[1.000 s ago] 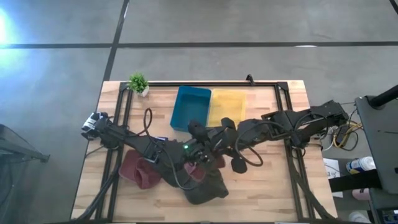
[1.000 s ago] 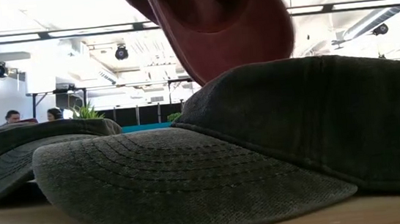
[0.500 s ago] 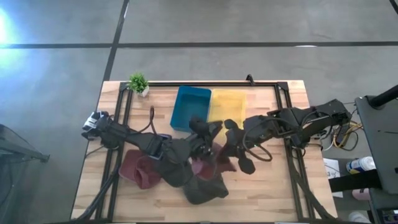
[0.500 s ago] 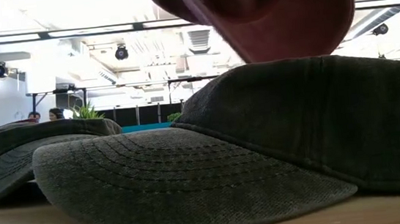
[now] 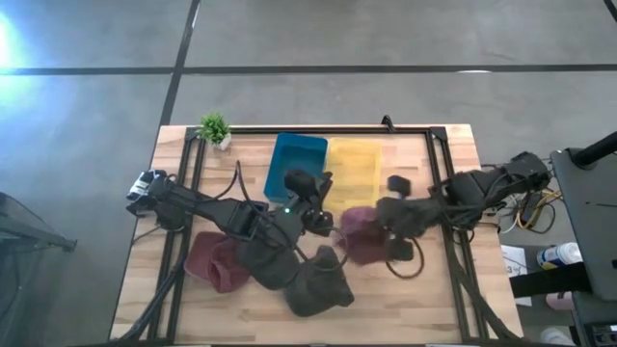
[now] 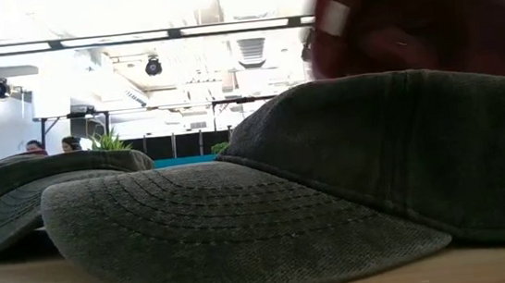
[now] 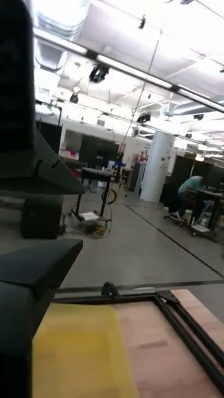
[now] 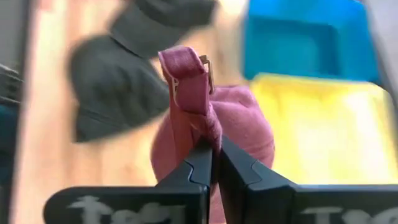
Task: Pick & Place hat
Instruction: Put the right red cap into the yellow bin
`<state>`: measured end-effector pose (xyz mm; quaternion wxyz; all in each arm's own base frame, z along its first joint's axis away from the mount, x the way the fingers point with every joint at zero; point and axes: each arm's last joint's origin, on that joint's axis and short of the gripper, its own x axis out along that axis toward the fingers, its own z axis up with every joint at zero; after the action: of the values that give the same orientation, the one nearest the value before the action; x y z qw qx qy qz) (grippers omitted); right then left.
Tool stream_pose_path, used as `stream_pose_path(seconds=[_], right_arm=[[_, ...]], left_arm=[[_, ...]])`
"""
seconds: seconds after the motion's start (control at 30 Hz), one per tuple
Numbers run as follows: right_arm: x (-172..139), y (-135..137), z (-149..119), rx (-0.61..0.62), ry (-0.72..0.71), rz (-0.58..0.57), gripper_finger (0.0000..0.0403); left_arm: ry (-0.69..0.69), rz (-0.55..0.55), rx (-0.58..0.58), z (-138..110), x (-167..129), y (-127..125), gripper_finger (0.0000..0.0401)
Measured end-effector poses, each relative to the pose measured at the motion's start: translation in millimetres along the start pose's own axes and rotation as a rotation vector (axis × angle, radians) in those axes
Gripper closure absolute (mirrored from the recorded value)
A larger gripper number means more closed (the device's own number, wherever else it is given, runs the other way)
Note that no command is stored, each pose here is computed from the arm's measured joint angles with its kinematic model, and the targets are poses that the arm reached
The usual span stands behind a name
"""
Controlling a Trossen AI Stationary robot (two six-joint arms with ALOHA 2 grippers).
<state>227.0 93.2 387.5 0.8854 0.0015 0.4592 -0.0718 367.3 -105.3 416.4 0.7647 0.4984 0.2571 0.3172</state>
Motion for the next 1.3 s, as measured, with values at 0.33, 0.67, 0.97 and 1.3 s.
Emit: stream_pose_path(seconds=[0.33, 0.67, 0.97, 1.3], right_arm=[[-18.2, 43.2, -26.5, 0.050, 0.107, 0.215, 0.0394], [-7.6, 48.8, -28.3, -0.031, 0.091, 0.285, 0.0394], [85.3, 64.3, -46.6, -0.032, 0.148, 0.319, 0.0389], [104.6, 55.9, -54.6, 0.105, 0.174, 0.260, 0.0293]], left_arm=[[-0.070, -0.083, -0.318, 7.5, -3.5, -14.8, 0.0282], [-0.071, -0.396, -0.856, 20.2, -23.7, -63.0, 0.0282], [0.003, -0.631, -0.767, 25.1, 0.2, -132.8, 0.0282], [0.065, -0.824, -0.744, 25.0, 5.2, -174.7, 0.0282]])
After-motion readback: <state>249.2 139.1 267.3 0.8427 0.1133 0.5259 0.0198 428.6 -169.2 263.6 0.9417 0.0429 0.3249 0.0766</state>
